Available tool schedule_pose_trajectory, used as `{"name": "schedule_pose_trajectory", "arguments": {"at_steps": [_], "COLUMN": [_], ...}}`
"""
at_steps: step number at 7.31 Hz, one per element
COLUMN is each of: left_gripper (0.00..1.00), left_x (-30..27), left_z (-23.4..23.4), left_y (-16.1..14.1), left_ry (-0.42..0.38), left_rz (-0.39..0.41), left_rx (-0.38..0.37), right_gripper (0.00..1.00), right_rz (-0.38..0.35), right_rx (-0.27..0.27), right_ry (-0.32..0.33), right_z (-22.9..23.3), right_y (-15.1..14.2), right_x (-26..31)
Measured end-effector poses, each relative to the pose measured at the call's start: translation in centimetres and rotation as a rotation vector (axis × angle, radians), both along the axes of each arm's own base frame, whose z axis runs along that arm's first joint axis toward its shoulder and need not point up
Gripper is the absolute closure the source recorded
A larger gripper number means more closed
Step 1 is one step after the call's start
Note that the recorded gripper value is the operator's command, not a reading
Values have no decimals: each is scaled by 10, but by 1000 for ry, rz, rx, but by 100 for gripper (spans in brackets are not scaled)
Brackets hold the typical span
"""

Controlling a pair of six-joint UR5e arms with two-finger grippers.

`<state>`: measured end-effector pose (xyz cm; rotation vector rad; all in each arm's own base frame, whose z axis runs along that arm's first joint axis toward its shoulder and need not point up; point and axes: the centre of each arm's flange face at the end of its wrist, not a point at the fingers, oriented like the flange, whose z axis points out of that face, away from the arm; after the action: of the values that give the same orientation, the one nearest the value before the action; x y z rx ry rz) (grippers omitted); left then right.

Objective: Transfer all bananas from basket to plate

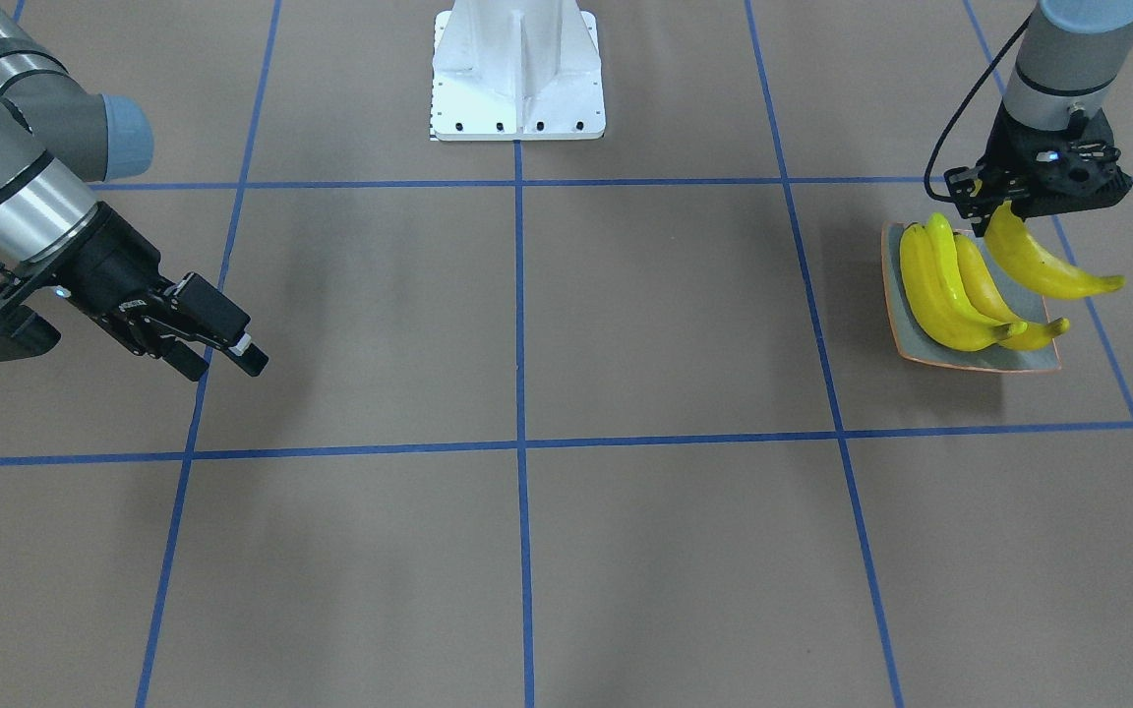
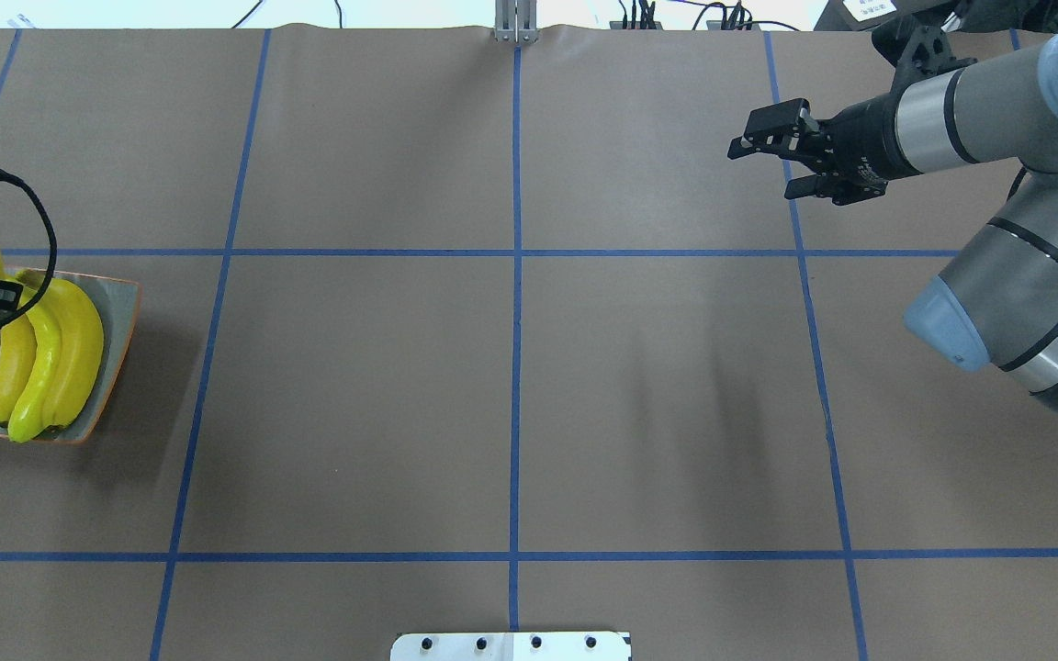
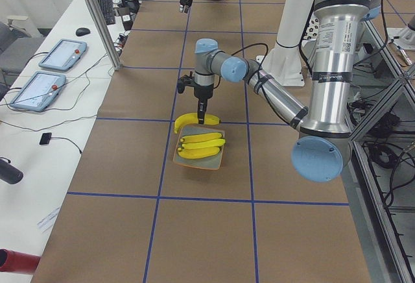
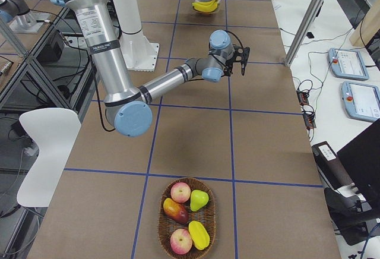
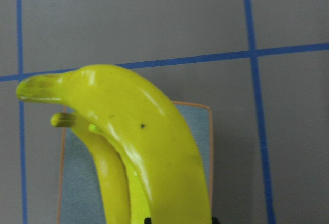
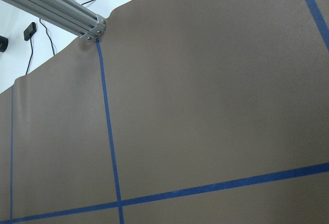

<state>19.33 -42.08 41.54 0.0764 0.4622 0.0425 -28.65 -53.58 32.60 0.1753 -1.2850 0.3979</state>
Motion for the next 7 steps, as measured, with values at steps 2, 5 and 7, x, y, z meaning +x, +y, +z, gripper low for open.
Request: {"name": "schedule_pose_trajectory", "arguments": {"at_steps": [2,5,7], "left_gripper": [100,100,100], "left_x": [0,11,16], "left_z": [45,89,107], "left_y": [0,-10,-11], "left_ry": [-72,-127,-147], "left_rz": [48,106,123], "left_rx": [-47,-101,-126], "right_gripper": [0,0,0], "right_rz": [-6,-7,-7], "right_rx": [8,9,8], "right_ry": [16,21,20], "right_z": [9,12,12], "right_y": [0,0,0], "right_x": [1,1,0]}}
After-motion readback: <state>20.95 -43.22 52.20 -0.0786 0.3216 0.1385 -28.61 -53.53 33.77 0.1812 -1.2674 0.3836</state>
